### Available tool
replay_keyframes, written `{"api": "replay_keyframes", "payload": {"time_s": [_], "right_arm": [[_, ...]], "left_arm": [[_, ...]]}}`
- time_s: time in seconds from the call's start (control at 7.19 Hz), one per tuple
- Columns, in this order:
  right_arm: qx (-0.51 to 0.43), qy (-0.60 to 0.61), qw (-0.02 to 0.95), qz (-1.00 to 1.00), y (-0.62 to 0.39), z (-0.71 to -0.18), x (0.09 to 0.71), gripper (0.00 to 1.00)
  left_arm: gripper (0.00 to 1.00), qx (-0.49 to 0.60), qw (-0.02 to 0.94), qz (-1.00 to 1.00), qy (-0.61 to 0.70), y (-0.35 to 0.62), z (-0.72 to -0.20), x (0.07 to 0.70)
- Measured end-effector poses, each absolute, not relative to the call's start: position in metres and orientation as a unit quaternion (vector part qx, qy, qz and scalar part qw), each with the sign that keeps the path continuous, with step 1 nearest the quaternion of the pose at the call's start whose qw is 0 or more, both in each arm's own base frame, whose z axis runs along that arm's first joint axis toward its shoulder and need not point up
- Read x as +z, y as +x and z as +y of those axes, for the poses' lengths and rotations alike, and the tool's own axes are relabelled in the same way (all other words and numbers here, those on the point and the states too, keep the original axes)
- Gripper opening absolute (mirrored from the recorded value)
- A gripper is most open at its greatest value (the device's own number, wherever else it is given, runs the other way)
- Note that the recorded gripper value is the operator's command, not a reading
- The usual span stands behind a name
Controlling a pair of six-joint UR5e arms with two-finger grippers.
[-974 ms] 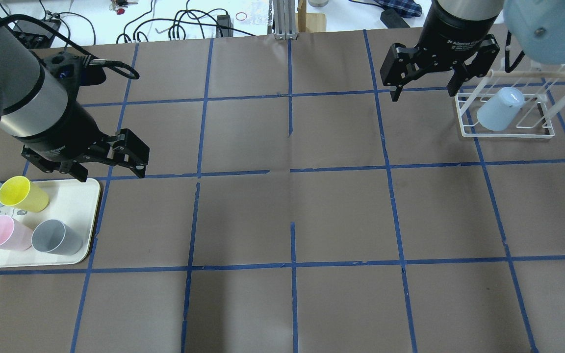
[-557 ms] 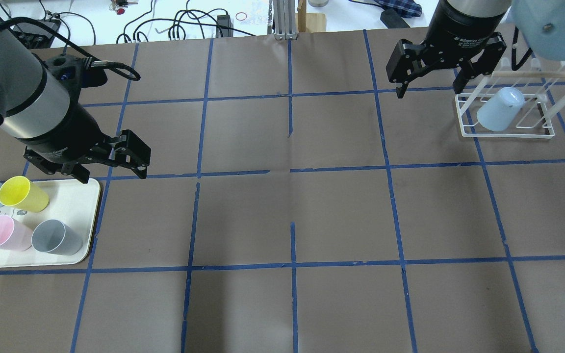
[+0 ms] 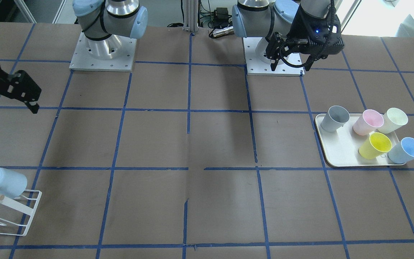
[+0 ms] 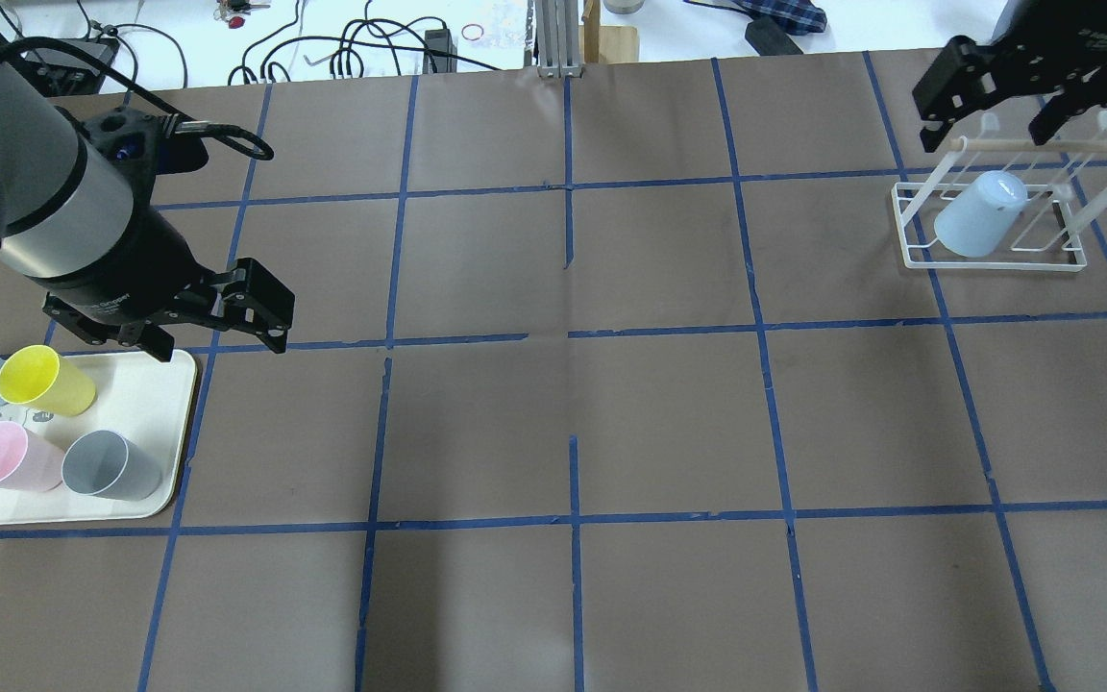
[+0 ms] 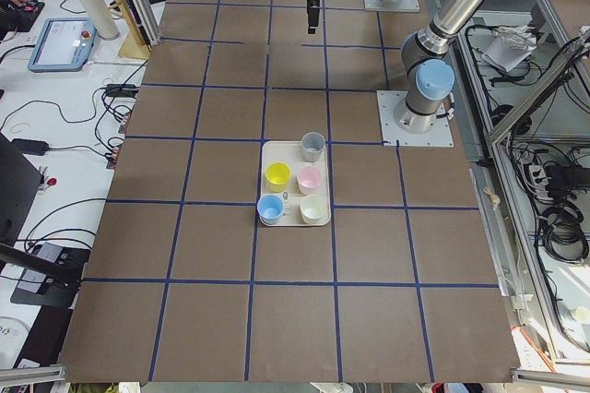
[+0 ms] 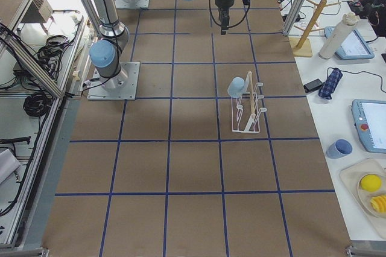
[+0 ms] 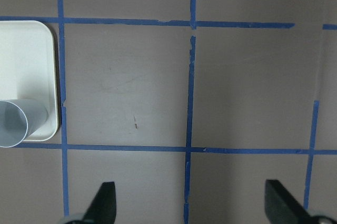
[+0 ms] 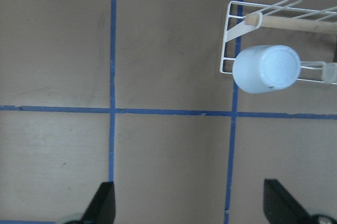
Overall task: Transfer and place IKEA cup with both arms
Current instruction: 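Move the right gripper toward the light blue cup on the wire rack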
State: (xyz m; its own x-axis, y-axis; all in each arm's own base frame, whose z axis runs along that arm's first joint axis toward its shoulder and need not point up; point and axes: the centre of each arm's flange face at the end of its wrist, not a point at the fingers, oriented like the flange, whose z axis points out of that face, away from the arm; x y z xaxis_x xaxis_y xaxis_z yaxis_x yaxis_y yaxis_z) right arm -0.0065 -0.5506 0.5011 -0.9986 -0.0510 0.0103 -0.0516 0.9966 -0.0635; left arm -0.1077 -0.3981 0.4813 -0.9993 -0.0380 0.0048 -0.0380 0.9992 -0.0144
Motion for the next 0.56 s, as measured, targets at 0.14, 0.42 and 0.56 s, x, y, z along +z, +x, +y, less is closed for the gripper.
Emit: {"api": "replay_keyframes", "payload": {"time_s": [0.14,0.42,0.56], "right_arm": [[0.035,0.050,0.007,-0.998,-0.036,-0.559,0.491,1.00],[0.036,0.139,0.012,-0.990,-0.072,-0.579,0.461,1.00],[0.035,0.172,0.013,-0.984,-0.086,-0.590,0.439,1.00]], "left_arm": [[1.00,0.008,0.002,-1.000,0.018,-0.107,-0.398,0.482],[1.00,0.009,0.002,-1.000,0.018,-0.107,-0.398,0.482],[1.00,0.008,0.002,-1.000,0.018,-0.107,-0.398,0.482]]}}
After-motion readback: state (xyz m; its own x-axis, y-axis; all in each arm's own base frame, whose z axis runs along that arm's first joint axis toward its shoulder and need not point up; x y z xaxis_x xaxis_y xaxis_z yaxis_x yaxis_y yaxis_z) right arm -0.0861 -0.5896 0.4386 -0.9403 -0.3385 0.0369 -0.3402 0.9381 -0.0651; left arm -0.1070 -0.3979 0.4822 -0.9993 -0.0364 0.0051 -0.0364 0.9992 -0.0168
